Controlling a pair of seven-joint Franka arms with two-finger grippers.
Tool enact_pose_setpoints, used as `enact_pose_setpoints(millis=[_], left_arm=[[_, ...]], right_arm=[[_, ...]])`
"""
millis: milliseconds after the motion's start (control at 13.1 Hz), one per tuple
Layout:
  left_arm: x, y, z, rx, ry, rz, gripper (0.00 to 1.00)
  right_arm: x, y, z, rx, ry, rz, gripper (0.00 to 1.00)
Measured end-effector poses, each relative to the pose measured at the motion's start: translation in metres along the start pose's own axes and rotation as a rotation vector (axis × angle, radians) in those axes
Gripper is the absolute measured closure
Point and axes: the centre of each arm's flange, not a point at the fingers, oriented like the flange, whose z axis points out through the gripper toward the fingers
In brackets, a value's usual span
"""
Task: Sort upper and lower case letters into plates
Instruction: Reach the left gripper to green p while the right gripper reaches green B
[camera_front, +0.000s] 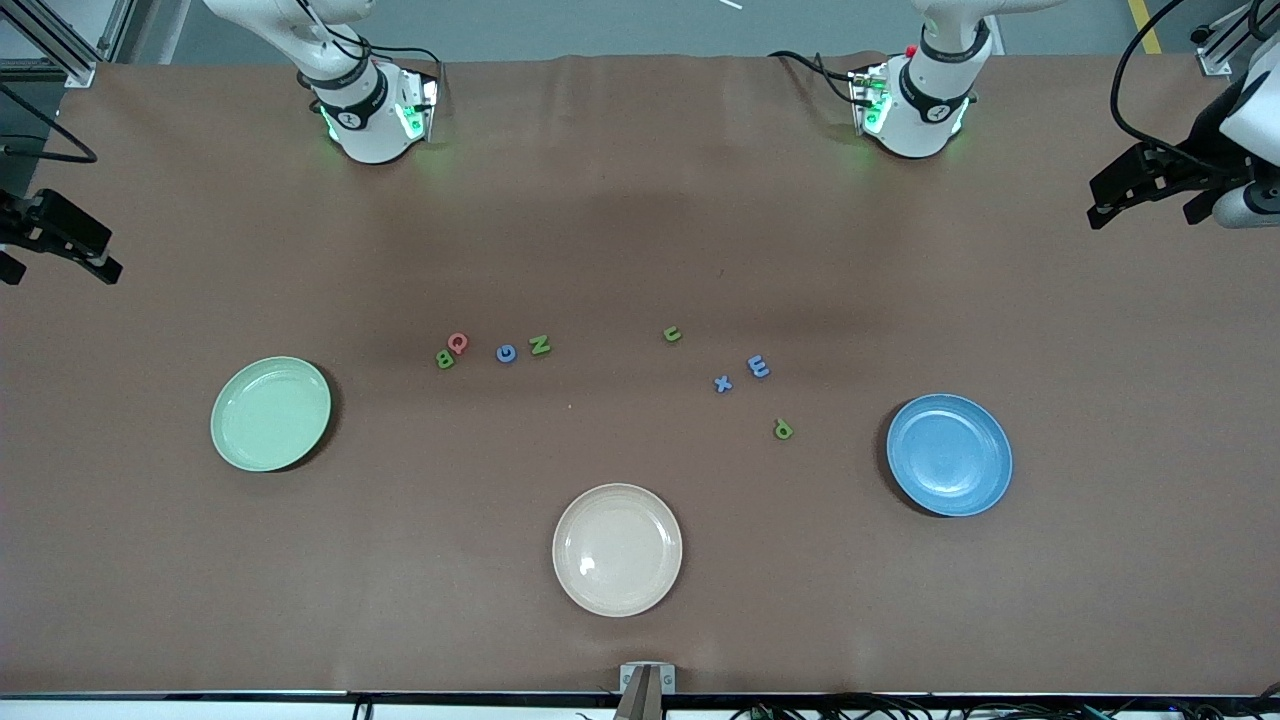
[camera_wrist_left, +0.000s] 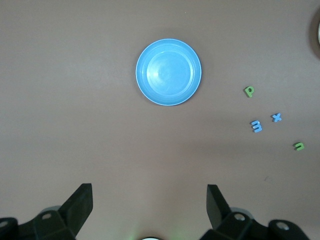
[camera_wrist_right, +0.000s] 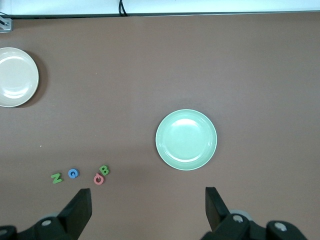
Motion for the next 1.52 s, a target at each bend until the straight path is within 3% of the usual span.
enact_pose_setpoints(millis=[533,761,1218,1522], left_arm=[[0.000,-0.001,-0.008,-0.002,0.016,0.025,0.00],[0.006,0.012,0.007,-0.003,-0.012,0.057,0.00],[0.053,0.073,0.107,-0.033,-0.001,0.143,0.00],[0.083,0.110,0.193,-0.077,-0.014,0.037,0.00]], right_arm=[[0.000,0.000,0.000,0.000,0.000,0.001,0.00],[0.001,0.000,0.002,0.000,-0.003,0.001,0.00],[0.011,-0.011,0.029,0.004,-0.049,-0.019,0.00],[0.019,-0.036,0.062,0.008,-0.114,-0.059,0.00]])
